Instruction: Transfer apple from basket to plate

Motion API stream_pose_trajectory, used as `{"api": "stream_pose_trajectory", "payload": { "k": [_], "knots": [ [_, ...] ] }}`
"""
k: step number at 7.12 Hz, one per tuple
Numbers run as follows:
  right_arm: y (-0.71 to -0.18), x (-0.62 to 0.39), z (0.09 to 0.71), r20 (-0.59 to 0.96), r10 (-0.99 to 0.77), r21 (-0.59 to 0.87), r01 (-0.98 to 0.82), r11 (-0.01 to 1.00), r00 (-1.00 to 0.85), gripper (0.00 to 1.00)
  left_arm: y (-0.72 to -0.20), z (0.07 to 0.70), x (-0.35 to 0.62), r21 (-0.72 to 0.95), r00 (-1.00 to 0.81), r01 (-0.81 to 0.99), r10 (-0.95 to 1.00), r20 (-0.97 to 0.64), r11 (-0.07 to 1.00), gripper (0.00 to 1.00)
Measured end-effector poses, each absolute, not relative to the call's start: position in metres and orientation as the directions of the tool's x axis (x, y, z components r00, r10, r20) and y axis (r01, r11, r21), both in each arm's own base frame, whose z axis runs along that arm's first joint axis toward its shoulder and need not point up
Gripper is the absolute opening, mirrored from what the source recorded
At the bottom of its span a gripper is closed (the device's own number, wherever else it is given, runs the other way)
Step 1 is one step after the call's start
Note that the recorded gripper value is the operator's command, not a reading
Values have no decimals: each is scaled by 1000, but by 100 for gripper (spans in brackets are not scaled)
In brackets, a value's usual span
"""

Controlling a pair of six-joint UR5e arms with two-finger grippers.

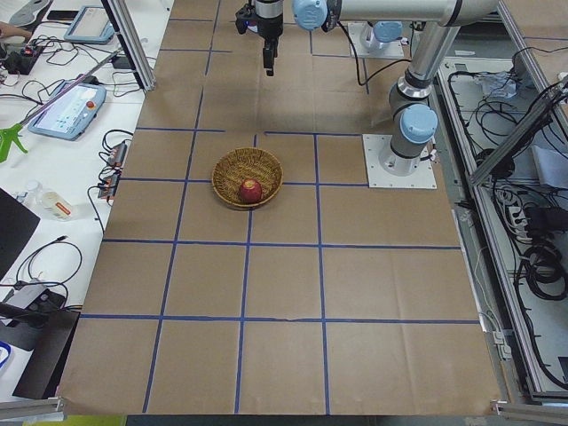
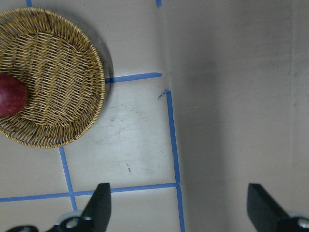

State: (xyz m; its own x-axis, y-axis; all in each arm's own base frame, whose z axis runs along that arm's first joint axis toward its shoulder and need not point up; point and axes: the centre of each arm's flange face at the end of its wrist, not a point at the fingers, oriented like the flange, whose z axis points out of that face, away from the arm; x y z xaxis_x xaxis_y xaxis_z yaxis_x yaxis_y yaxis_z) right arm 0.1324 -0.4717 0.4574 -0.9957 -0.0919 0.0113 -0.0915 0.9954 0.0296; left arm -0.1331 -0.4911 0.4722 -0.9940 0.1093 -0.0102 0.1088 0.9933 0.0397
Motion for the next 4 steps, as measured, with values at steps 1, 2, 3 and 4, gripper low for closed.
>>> {"api": "stream_pose_trajectory", "payload": {
  "k": [1, 2, 3, 4],
  "knots": [
    [-465, 142, 460, 13, -89, 49, -88, 995, -996, 100, -491, 472, -133, 41, -994, 109, 110, -10, 993, 99],
    [-463, 144, 465, 13, -84, 62, -83, 995, -996, 100, -491, 471, -133, 42, -994, 109, 110, -11, 993, 99],
    [-463, 142, 471, 14, -80, 71, -79, 994, -997, 100, -491, 471, -133, 42, -994, 109, 110, -11, 993, 99],
    [-463, 142, 477, 14, -80, 75, -79, 994, -997, 100, -491, 472, -133, 42, -994, 109, 109, -11, 993, 99]
  ]
}}
